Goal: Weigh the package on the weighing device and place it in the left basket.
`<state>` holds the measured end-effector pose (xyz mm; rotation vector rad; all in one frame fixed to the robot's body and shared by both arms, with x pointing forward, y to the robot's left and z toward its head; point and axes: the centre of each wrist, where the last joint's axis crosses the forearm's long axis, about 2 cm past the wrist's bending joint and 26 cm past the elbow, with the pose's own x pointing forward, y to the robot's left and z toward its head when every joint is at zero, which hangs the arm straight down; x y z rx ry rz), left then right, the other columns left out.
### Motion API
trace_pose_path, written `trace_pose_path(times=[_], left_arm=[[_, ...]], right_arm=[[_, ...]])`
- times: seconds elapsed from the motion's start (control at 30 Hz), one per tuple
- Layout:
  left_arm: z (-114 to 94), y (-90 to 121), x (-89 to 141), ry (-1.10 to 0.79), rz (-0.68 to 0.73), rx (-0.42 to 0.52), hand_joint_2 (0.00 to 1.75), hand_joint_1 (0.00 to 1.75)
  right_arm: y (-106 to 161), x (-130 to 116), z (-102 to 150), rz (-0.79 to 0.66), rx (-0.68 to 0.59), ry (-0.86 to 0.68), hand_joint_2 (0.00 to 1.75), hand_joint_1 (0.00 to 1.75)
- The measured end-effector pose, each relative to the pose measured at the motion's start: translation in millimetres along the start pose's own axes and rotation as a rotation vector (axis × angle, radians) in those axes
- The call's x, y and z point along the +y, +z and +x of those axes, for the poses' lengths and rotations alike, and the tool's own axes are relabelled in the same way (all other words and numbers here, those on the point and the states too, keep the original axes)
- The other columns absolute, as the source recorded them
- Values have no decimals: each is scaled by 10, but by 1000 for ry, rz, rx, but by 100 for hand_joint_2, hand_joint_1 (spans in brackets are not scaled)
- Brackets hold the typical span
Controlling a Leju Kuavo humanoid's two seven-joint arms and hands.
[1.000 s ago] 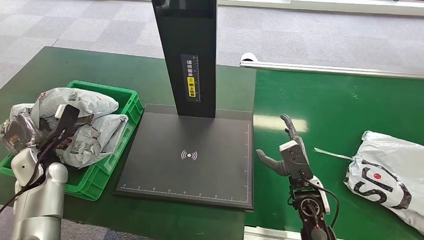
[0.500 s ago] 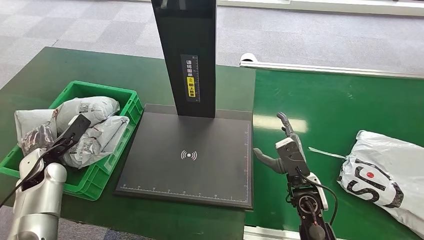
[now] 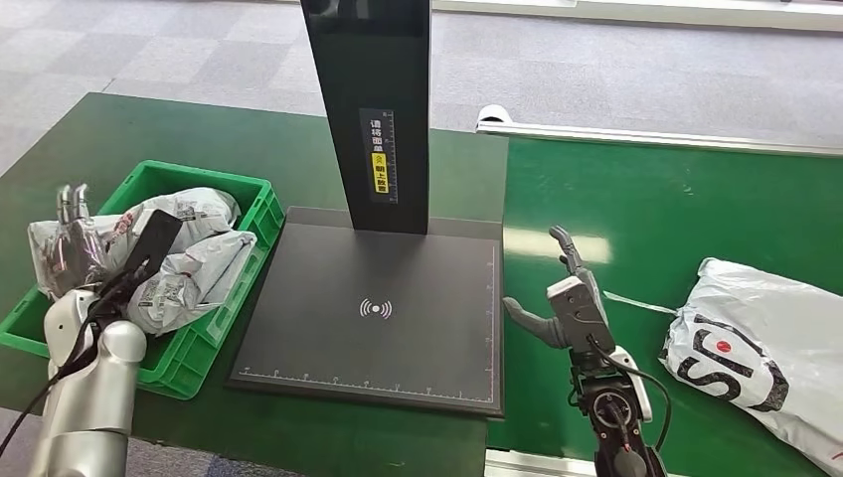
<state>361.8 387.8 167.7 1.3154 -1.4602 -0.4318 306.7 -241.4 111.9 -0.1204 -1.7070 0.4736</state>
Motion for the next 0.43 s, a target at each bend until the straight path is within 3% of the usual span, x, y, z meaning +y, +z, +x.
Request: trace_pose_path(times=[0.2,0.33,0.43], left_arm=[[358,124,199,97,359,-275,175,0],[528,181,340,80,486,-440,175,0],[594,201,400,104,538,-487,175,0]], right_arm=[[-20,-7,7,-7,-18,-14,175,0],[-126,-37,41,-19,-47,-22,175,0],[-171,-36,44,-21,-55,-25,175,0]])
